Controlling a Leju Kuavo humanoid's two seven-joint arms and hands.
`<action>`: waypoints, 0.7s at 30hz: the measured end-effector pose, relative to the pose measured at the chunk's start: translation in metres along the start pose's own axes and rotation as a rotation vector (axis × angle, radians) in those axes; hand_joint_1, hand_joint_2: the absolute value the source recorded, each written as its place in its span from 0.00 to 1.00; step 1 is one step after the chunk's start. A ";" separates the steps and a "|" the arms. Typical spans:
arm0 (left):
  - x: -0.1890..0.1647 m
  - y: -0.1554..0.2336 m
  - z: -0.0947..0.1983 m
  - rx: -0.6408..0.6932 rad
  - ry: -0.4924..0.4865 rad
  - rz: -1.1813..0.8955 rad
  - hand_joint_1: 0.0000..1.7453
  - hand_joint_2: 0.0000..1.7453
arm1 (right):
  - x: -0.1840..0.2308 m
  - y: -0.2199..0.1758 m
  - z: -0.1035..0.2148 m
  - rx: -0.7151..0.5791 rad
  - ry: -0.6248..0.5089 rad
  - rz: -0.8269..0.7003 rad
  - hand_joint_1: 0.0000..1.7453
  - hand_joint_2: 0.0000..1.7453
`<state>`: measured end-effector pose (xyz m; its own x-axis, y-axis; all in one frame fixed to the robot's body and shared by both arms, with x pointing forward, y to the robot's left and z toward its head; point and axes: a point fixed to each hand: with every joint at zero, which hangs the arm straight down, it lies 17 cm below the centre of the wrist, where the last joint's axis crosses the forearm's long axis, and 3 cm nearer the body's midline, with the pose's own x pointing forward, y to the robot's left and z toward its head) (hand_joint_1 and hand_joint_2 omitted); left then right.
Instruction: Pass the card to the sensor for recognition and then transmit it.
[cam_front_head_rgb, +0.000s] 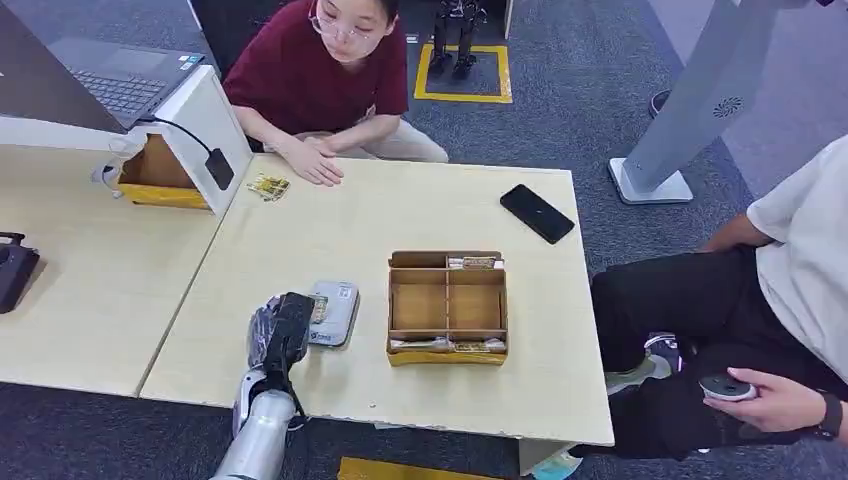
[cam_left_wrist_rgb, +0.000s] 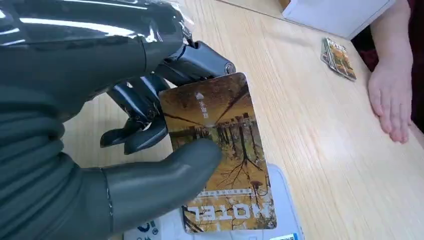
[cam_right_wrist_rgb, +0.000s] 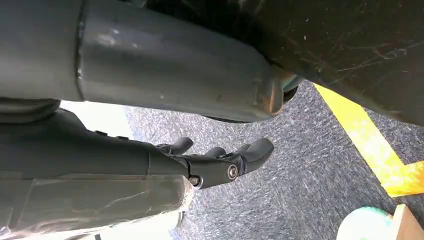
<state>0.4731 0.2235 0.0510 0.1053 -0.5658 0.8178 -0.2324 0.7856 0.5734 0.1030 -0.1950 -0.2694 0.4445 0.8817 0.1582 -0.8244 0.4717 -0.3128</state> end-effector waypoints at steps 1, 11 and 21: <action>-0.001 0.000 0.000 0.002 0.000 -0.007 1.00 1.00 | 0.000 0.000 0.000 0.000 -0.001 0.003 0.00 0.00; -0.002 0.007 0.001 0.048 -0.022 -0.139 1.00 1.00 | 0.002 0.000 0.000 0.000 -0.008 0.000 0.00 0.00; -0.001 0.007 0.004 0.075 -0.054 -0.276 1.00 1.00 | 0.004 0.000 0.000 -0.003 -0.014 0.007 0.00 0.00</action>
<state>0.4674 0.2287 0.0540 0.1236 -0.7694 0.6267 -0.2729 0.5809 0.7669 0.1044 -0.1914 -0.2687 0.4340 0.8849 0.1693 -0.8262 0.4658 -0.3168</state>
